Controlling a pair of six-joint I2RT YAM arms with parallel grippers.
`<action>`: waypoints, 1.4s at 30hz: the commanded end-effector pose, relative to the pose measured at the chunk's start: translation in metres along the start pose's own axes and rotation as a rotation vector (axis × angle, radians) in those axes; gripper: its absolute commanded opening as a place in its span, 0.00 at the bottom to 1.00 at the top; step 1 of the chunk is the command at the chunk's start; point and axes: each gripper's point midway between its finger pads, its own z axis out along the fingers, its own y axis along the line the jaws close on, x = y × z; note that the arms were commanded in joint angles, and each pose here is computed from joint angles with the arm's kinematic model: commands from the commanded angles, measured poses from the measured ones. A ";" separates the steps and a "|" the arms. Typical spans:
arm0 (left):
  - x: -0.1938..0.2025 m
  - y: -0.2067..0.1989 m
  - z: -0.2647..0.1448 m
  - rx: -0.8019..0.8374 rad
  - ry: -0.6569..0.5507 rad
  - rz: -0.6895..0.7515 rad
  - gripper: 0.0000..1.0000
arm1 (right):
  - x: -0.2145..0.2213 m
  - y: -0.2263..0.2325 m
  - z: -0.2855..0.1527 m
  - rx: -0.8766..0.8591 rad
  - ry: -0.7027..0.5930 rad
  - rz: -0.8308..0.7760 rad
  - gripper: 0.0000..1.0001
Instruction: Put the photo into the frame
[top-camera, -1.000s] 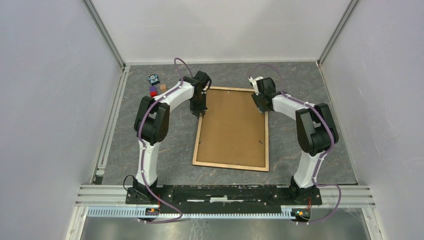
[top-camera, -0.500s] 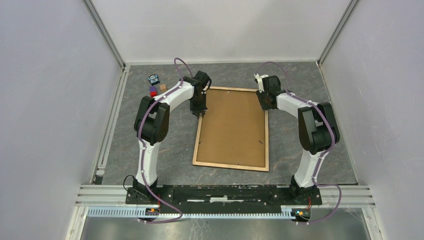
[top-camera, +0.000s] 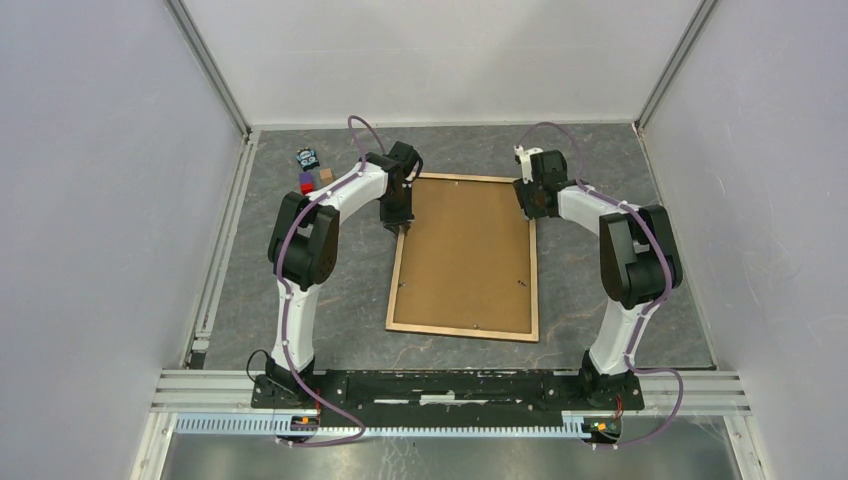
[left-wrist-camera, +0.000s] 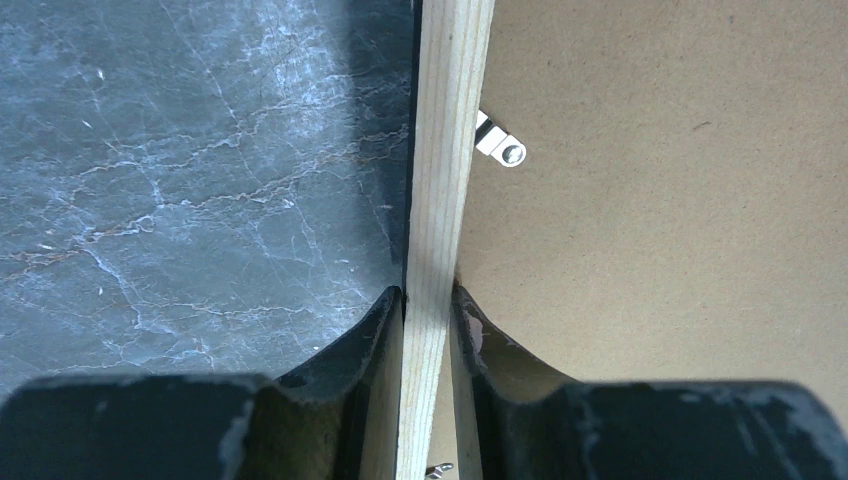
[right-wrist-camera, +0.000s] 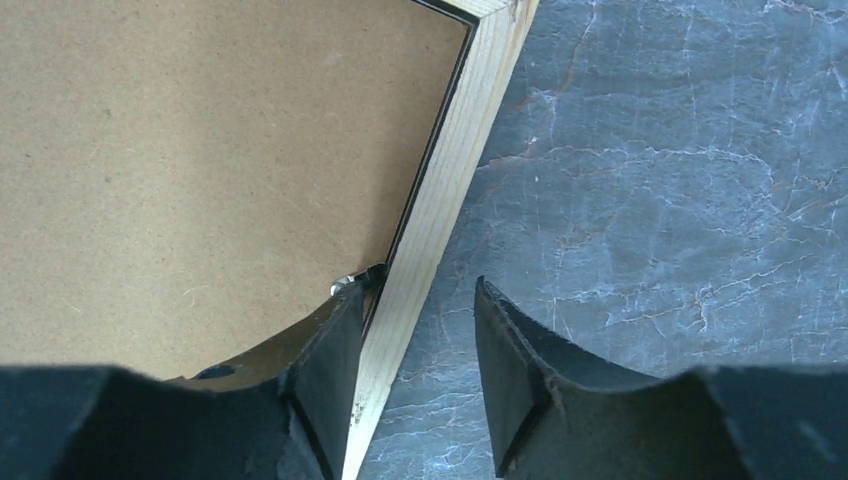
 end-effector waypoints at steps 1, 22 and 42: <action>0.004 0.003 0.004 -0.011 0.026 0.038 0.29 | 0.023 0.018 -0.008 -0.070 0.055 0.045 0.54; 0.003 -0.002 0.000 0.011 0.024 0.033 0.29 | 0.036 0.012 0.014 0.147 0.110 0.608 0.49; 0.002 -0.002 -0.001 0.012 0.021 0.032 0.29 | 0.024 0.020 0.014 0.073 0.099 0.600 0.40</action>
